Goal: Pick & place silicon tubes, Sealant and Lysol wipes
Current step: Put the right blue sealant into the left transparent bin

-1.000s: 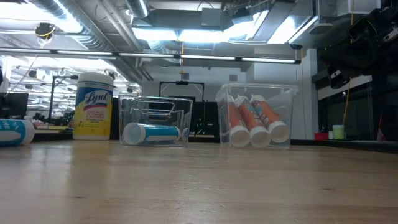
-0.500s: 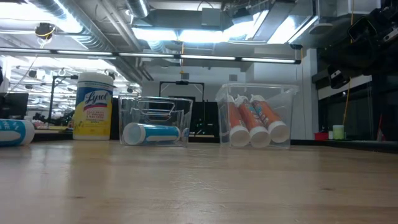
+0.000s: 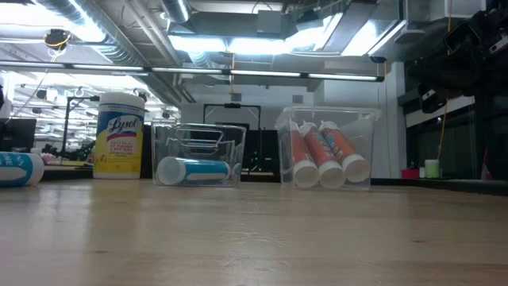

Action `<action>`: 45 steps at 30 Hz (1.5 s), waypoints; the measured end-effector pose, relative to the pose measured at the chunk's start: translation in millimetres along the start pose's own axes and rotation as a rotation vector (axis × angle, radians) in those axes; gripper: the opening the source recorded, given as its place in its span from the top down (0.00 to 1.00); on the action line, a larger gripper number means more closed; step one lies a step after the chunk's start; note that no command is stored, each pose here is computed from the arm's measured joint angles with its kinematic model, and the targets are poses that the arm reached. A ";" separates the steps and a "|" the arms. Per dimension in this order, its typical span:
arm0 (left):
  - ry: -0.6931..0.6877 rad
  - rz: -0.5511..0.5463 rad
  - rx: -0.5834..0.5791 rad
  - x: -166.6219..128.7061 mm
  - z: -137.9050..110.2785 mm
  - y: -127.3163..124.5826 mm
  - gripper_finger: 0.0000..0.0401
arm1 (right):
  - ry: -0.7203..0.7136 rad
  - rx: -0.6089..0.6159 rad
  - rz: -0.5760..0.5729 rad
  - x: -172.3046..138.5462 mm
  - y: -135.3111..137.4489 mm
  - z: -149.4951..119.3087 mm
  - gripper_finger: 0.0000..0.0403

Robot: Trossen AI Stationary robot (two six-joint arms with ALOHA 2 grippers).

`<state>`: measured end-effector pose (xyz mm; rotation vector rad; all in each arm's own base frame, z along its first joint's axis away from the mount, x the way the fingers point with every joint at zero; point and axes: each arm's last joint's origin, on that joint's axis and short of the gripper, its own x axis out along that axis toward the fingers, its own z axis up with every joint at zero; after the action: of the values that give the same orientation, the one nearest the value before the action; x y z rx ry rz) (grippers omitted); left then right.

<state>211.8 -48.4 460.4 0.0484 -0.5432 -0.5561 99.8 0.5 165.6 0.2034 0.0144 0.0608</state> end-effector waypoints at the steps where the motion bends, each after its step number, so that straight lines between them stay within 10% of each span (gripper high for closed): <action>1: -0.001 -0.012 -0.012 0.0 0.2 -0.3 0.47 | 0.000 0.000 0.000 0.0 0.0 0.0 0.97; 10: -0.098 -0.260 0.022 -1.4 11.1 -8.6 0.47 | 0.000 0.000 0.000 0.0 0.0 0.0 0.97; 28: -0.085 -0.277 0.012 -1.6 9.9 -8.1 0.47 | 0.000 0.000 0.000 0.0 0.0 0.0 0.97; 45: 0.083 0.244 -0.355 4.7 -40.8 43.5 0.47 | 0.000 0.000 0.000 0.0 0.0 0.0 0.97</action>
<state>256.9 -17.8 435.7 -0.3270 -0.3564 -0.4034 99.8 0.6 165.6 0.2030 0.0145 0.0611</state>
